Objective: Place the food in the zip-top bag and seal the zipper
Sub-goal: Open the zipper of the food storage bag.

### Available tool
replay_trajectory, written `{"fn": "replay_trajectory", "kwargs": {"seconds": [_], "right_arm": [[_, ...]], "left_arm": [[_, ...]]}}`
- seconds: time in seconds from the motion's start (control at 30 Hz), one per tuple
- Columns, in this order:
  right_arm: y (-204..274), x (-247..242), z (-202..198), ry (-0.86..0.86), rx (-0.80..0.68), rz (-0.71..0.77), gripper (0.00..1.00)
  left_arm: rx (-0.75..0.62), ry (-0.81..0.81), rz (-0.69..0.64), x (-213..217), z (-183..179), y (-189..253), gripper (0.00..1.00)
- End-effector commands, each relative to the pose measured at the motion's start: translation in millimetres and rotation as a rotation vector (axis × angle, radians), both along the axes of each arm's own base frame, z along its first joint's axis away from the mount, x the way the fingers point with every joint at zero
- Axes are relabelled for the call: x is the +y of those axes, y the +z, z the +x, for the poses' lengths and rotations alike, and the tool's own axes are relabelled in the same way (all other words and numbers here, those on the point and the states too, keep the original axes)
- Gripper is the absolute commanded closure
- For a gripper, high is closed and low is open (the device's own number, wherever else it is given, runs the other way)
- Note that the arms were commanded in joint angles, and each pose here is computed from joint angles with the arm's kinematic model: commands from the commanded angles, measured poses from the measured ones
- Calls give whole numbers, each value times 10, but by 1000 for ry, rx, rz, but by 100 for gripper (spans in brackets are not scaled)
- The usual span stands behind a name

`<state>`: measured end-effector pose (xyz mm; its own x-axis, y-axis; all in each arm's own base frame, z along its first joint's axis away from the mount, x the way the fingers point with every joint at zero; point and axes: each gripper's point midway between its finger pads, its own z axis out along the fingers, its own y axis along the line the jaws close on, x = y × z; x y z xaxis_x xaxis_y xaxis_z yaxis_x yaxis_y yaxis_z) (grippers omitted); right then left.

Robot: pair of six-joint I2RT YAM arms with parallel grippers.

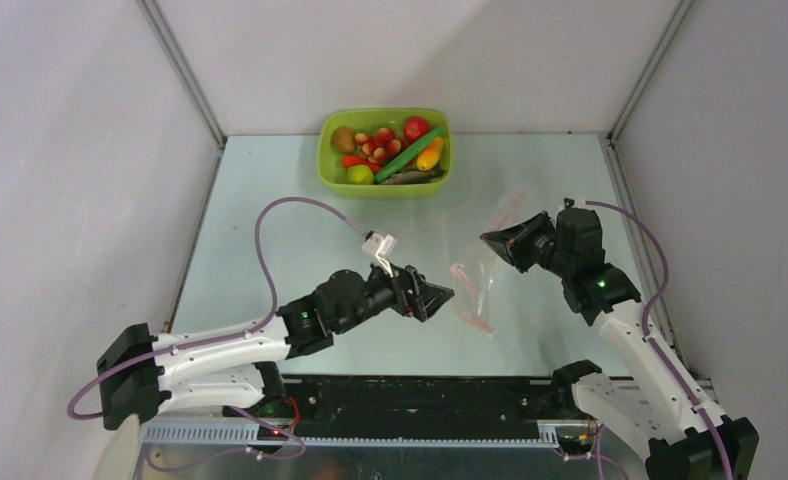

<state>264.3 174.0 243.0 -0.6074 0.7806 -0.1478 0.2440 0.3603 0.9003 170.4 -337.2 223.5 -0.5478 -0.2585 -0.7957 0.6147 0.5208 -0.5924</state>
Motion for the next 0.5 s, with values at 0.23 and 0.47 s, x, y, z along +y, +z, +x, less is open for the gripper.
{"fn": "replay_trajectory", "kwargs": {"seconds": [0.23, 0.47], "right_arm": [[502, 236, -201, 88, -80, 157, 100], [654, 312, -360, 140, -111, 222, 99]], "left_arm": [[-27, 56, -41, -172, 121, 87, 2], [15, 148, 13, -118, 233, -104, 10]]}}
